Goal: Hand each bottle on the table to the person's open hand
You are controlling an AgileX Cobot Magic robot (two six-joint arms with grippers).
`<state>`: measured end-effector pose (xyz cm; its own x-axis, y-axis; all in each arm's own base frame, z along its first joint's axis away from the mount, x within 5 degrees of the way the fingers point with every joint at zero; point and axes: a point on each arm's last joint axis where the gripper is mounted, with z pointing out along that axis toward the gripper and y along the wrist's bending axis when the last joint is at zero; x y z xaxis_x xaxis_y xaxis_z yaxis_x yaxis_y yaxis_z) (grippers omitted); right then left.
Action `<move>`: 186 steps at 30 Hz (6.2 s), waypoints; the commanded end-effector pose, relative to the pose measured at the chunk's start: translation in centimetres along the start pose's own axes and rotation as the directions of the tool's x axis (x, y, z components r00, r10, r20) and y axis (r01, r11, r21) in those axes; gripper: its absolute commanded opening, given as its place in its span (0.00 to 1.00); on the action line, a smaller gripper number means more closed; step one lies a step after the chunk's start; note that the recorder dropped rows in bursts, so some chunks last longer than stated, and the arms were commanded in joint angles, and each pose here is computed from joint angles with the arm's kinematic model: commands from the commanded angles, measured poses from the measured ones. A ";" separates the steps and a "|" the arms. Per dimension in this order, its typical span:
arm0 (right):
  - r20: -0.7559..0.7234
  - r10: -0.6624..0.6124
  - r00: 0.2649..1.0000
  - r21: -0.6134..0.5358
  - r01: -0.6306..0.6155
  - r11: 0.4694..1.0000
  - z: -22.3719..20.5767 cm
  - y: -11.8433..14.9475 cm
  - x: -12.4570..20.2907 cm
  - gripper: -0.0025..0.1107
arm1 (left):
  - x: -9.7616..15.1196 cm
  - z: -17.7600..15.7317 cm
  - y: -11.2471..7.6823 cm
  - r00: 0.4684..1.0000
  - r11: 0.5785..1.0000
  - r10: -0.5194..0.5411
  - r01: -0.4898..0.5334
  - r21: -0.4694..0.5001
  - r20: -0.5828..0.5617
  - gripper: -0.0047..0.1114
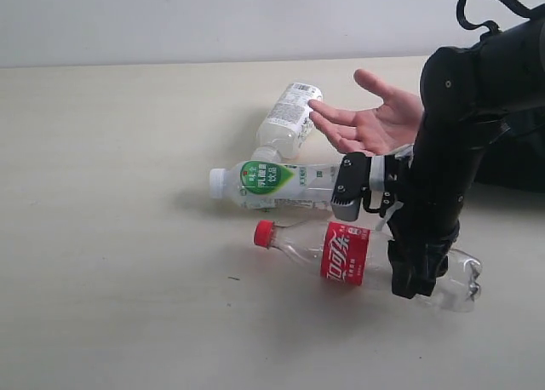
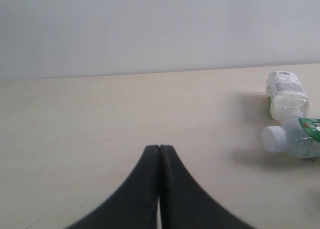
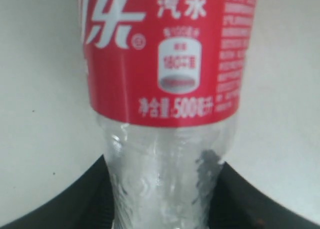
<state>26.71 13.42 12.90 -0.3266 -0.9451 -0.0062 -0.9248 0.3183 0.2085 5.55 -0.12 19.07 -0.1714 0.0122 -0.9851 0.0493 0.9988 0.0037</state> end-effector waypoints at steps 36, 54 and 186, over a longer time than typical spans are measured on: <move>0.922 0.205 0.328 0.120 -0.747 0.654 -22.9 10.0 6.4 0.02 | 0.0 0.0 0.0 1.000 1.000 0.005 -0.005 -0.002 0.009 0.04; 0.383 0.718 0.581 0.188 -0.810 0.555 -15.6 -1.0 -1.2 0.02 | 0.0 0.0 0.0 1.000 1.000 0.005 -0.005 -0.002 0.009 0.04; 0.959 -0.208 0.194 0.284 -0.712 0.643 -9.7 21.0 19.2 0.02 | 0.0 0.0 0.0 1.000 1.000 0.006 -0.006 -0.002 0.007 0.04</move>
<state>2.89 1.08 26.67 -0.0619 -0.2043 -0.9769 -0.4040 0.9002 -0.1626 5.55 -0.12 19.07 -0.1714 0.0122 -0.9851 0.0493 0.9988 0.0037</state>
